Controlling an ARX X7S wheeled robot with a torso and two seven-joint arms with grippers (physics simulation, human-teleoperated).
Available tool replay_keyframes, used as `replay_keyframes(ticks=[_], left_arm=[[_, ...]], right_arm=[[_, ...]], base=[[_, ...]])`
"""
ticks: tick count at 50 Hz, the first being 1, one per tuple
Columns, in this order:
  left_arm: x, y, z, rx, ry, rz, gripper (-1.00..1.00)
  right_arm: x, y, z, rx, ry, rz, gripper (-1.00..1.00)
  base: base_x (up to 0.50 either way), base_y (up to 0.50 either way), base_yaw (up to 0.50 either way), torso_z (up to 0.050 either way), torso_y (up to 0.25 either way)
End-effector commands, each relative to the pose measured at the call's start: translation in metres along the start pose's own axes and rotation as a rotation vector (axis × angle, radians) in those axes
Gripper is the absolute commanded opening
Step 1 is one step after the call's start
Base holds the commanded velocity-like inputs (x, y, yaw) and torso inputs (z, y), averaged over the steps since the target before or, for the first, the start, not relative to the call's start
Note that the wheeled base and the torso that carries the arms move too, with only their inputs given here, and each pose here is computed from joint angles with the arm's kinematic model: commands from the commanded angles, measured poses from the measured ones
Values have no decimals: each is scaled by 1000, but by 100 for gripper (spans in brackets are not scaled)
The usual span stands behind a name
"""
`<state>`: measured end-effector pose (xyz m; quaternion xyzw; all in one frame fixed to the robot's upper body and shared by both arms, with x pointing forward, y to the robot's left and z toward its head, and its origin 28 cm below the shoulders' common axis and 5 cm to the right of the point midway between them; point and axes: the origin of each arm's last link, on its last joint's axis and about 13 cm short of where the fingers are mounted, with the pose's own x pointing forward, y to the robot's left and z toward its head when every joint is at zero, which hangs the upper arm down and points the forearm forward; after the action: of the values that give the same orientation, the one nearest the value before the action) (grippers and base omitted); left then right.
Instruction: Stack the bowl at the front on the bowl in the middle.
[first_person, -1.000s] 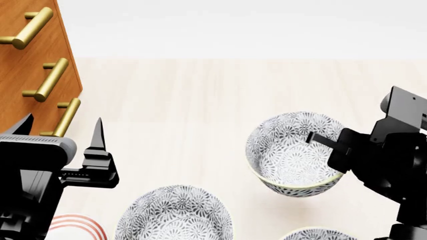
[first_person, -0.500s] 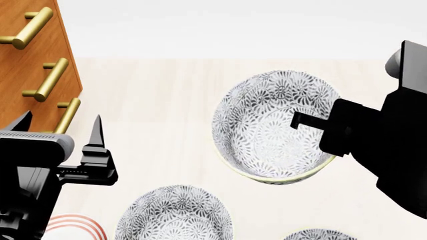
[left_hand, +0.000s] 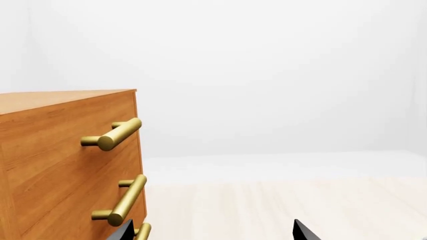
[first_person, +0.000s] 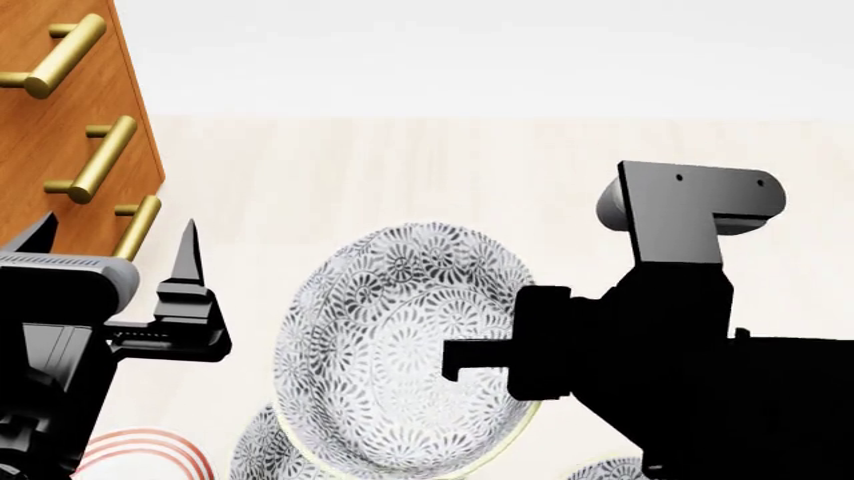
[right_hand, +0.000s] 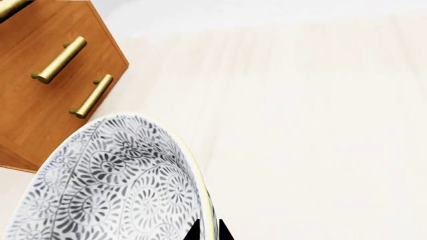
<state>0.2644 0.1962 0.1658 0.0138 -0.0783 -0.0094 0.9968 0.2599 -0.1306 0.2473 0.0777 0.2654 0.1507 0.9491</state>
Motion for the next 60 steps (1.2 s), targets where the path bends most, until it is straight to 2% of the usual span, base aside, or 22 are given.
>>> replay_keyframes(ticks=[1, 9, 30, 42, 55, 56, 60], left_arm=[[0, 0, 1, 0, 0, -1, 100], [-1, 0, 1, -1, 1, -1, 100], [-1, 0, -4, 1, 11, -1, 100], [-1, 0, -4, 4, 12, -4, 100], [-2, -1, -6, 12, 16, -8, 100], [-2, -1, -6, 12, 17, -9, 100], [-2, -1, -7, 12, 19, -14, 100]], right_arm=[[17, 15, -16, -46, 40, 128, -100], [35, 19, -28, -47, 75, 187, -100], [60, 7, -35, -14, 116, 165, -100], [93, -6, -57, 22, 212, 139, -100], [99, -8, -64, 27, 232, 144, -100], [99, -8, -65, 23, 237, 146, 100], [99, -8, -65, 16, 238, 151, 100]], base=[[0, 0, 0, 0, 0], [0, 0, 0, 0, 0], [0, 0, 0, 0, 0], [0, 0, 0, 0, 0], [0, 0, 0, 0, 1], [0, 0, 0, 0, 0], [0, 0, 0, 0, 0]])
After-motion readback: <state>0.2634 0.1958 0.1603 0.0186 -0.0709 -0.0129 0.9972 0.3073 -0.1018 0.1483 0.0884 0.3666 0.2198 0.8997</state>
